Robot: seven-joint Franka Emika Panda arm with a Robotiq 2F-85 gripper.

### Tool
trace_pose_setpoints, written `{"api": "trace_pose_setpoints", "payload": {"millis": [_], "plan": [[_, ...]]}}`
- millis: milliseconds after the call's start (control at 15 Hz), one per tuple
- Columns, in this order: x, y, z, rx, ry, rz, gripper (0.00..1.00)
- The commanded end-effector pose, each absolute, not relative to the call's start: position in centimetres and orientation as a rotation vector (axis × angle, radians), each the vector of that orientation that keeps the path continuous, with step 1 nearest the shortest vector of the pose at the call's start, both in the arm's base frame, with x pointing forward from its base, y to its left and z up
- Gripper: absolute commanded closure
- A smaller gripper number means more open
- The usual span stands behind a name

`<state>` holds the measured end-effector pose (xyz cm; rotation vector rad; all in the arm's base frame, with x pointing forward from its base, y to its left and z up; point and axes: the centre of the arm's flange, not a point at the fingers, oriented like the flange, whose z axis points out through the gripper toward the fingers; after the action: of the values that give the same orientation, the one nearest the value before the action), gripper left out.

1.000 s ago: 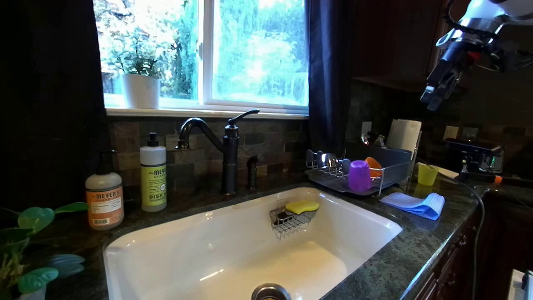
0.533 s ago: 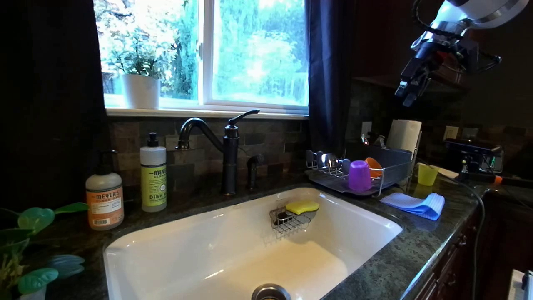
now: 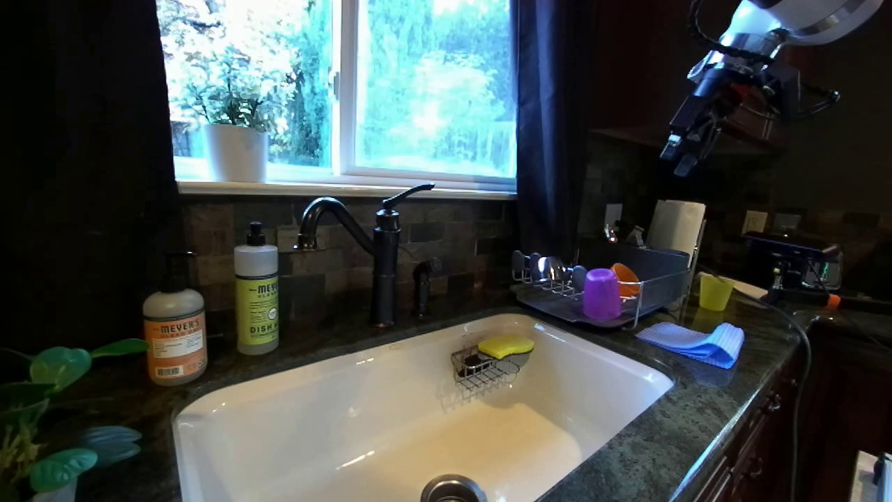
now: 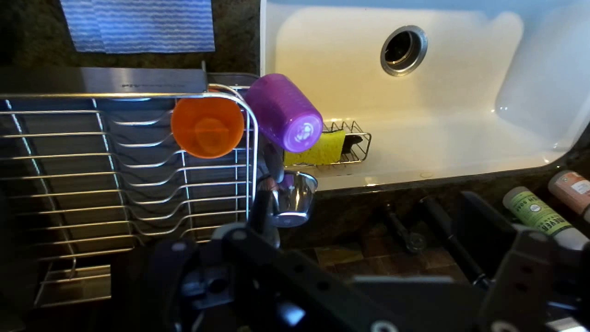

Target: Move the silver bowl to the right

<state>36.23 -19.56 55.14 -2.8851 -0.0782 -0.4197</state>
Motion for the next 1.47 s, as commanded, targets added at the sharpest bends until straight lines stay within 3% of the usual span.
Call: {"api": "trace_pose_setpoints", "payload": {"millis": [0, 667, 733, 800, 1400], "plan": [[40.2, -17.4, 55.9, -2.952, -0.095, -0.392, 0.00], [56.5, -17.5, 48.5, -2.962, -0.154, -0.251, 0.00], [57.4, -17.4, 47.6, -2.947, -0.137, -0.230, 0.00], [54.0, -16.6, 48.5, -2.975, -0.142, -0.251, 0.00], [60.1, -14.3, 41.5, -2.977, -0.135, -0.158, 0.00]]}}
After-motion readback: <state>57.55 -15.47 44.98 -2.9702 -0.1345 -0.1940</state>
